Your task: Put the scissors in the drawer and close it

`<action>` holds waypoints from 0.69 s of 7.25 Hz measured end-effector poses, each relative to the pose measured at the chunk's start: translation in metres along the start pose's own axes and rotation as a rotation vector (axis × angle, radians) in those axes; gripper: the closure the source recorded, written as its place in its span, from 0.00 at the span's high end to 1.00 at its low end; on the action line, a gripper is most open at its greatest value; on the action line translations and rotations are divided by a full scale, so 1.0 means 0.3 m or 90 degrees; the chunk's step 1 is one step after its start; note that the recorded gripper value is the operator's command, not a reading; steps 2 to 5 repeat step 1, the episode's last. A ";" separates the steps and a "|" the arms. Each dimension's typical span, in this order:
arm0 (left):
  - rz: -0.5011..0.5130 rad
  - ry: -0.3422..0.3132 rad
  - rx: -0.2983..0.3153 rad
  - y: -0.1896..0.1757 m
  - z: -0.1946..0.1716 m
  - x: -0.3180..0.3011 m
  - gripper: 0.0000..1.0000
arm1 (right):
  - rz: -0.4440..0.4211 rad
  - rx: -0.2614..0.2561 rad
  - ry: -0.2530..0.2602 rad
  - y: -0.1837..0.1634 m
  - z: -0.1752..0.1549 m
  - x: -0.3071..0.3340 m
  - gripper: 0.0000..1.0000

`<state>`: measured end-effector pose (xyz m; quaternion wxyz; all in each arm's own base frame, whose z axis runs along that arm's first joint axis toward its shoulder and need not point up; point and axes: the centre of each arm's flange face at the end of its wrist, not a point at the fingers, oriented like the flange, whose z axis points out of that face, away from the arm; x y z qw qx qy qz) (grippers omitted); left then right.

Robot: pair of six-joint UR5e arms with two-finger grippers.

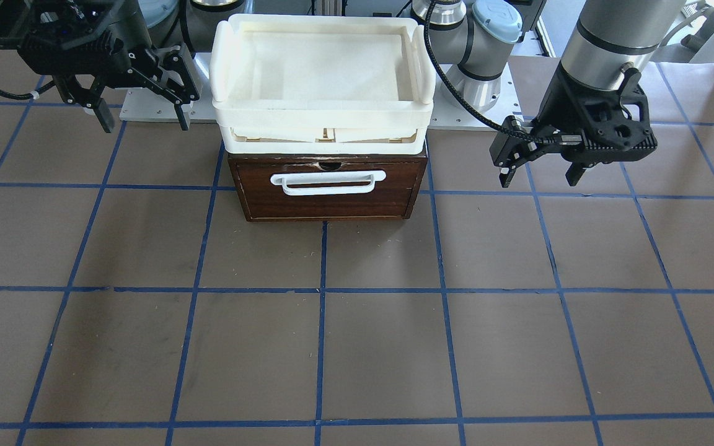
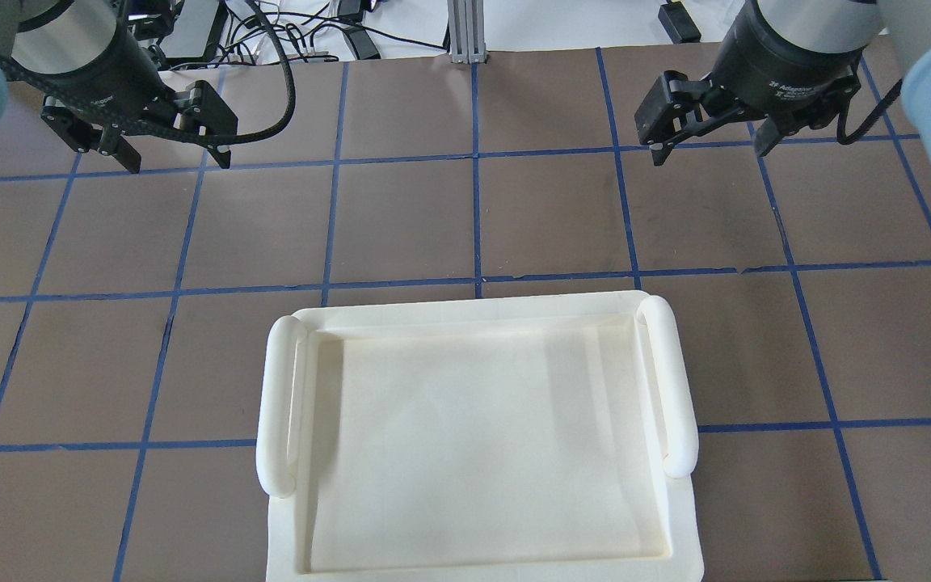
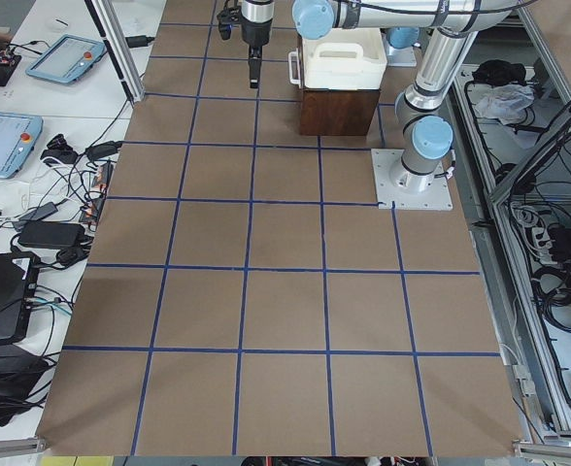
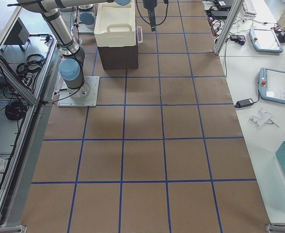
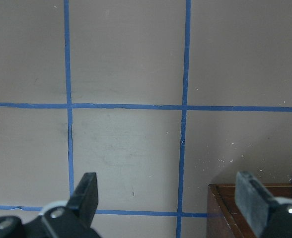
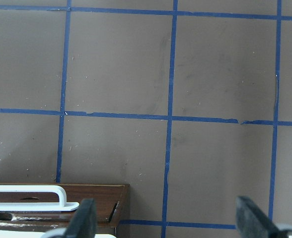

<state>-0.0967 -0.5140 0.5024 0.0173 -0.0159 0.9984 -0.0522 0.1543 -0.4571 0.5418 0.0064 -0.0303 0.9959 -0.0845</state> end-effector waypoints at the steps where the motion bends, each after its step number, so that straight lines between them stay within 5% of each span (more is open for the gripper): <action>1: 0.000 0.001 0.001 0.005 -0.004 0.005 1.00 | 0.000 0.000 0.000 0.000 0.000 0.000 1.00; 5: 0.000 0.001 0.001 0.005 -0.004 0.005 1.00 | 0.000 0.000 0.000 0.000 0.000 0.000 1.00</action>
